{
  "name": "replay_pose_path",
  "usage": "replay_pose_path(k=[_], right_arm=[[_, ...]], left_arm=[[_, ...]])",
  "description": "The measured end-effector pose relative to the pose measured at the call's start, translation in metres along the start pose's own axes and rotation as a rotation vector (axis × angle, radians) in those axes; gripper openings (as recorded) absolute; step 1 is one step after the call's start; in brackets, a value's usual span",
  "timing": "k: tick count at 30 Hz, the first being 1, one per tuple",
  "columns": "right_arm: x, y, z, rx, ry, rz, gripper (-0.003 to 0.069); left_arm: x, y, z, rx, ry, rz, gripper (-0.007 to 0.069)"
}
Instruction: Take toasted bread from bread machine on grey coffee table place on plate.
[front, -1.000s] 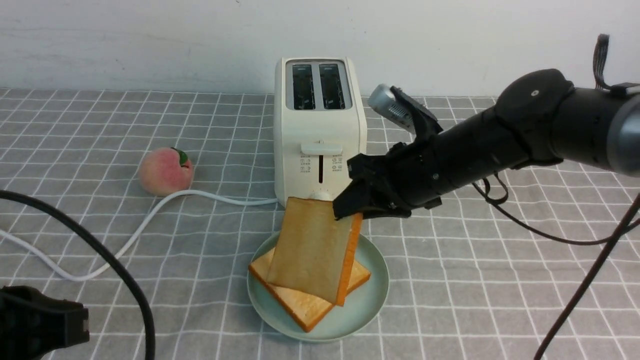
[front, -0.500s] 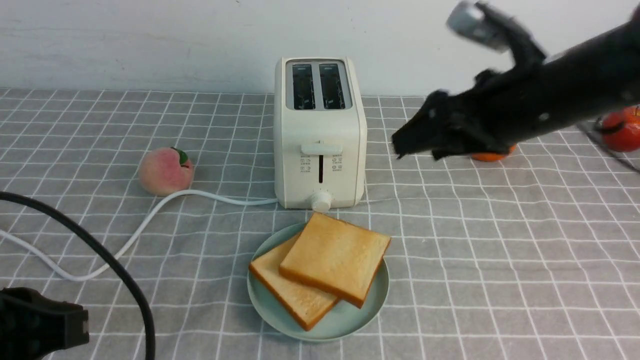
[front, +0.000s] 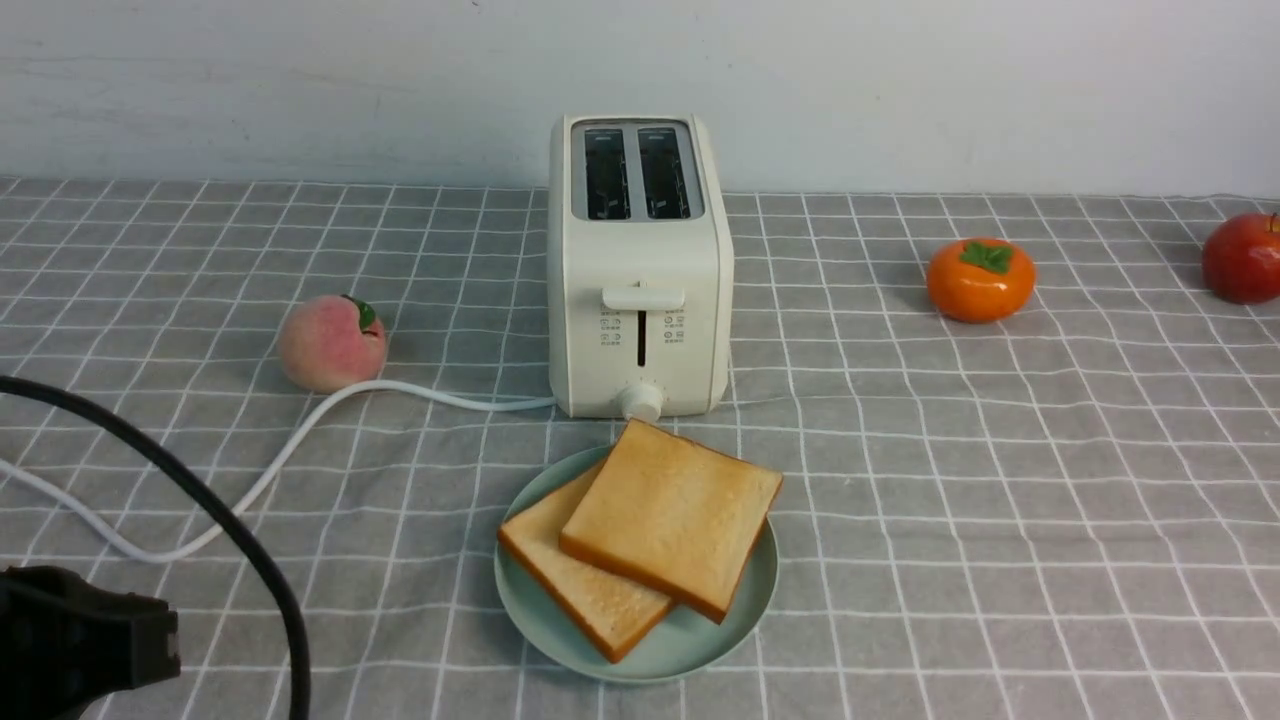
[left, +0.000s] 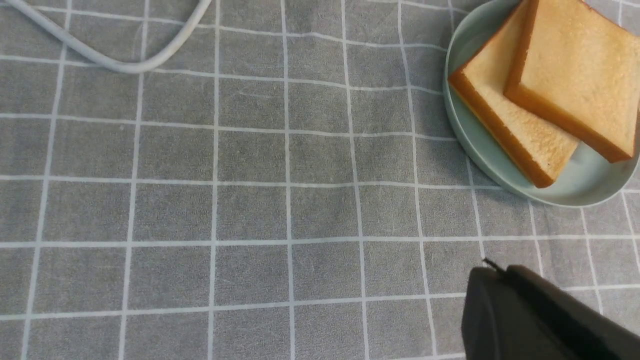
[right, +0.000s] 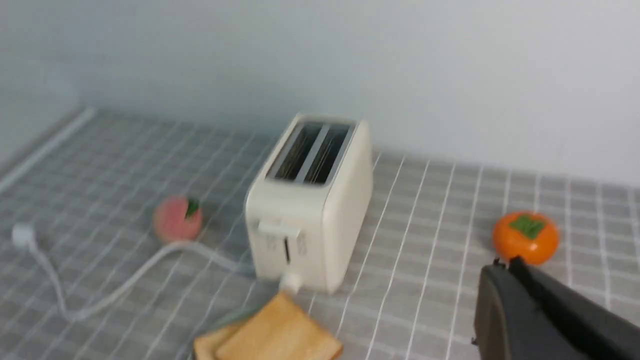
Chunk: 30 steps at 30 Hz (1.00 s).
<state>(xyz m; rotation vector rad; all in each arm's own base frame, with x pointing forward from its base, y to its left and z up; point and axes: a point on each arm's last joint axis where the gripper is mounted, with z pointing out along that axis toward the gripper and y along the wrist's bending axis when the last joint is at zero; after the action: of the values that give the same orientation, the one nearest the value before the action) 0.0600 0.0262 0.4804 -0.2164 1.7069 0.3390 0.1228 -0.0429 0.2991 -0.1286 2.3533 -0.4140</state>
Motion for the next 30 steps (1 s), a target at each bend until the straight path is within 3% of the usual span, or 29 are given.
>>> replay_pose_path(k=[1,5,9,10,15,30], right_arm=[[0.015,-0.002,-0.021,0.037,-0.096,0.006,-0.0008],[0.08,-0.015,-0.02,0.116,-0.145,0.001,-0.0003],[0.13,-0.021,-0.017,0.114,-0.239,0.034,-0.0001],[0.139,-0.021,-0.02,0.103,-0.345,0.033,0.0],[0.147,-0.02,-0.035,0.075,-0.622,0.012,0.0008],[0.149,-0.02,-0.037,0.073,-0.665,0.003,0.0022]], left_arm=[[-0.001,-0.001,0.0,0.006,-0.018,0.0,-0.0014],[-0.006,-0.003,0.0,0.032,-0.072,-0.003,-0.0014],[-0.012,-0.005,-0.001,0.058,-0.13,-0.004,-0.0014],[-0.013,-0.006,-0.001,0.064,-0.145,-0.004,-0.0014],[-0.014,-0.006,-0.001,0.068,-0.151,-0.005,-0.0014],[-0.011,-0.006,0.001,0.071,-0.149,0.003,-0.0012]])
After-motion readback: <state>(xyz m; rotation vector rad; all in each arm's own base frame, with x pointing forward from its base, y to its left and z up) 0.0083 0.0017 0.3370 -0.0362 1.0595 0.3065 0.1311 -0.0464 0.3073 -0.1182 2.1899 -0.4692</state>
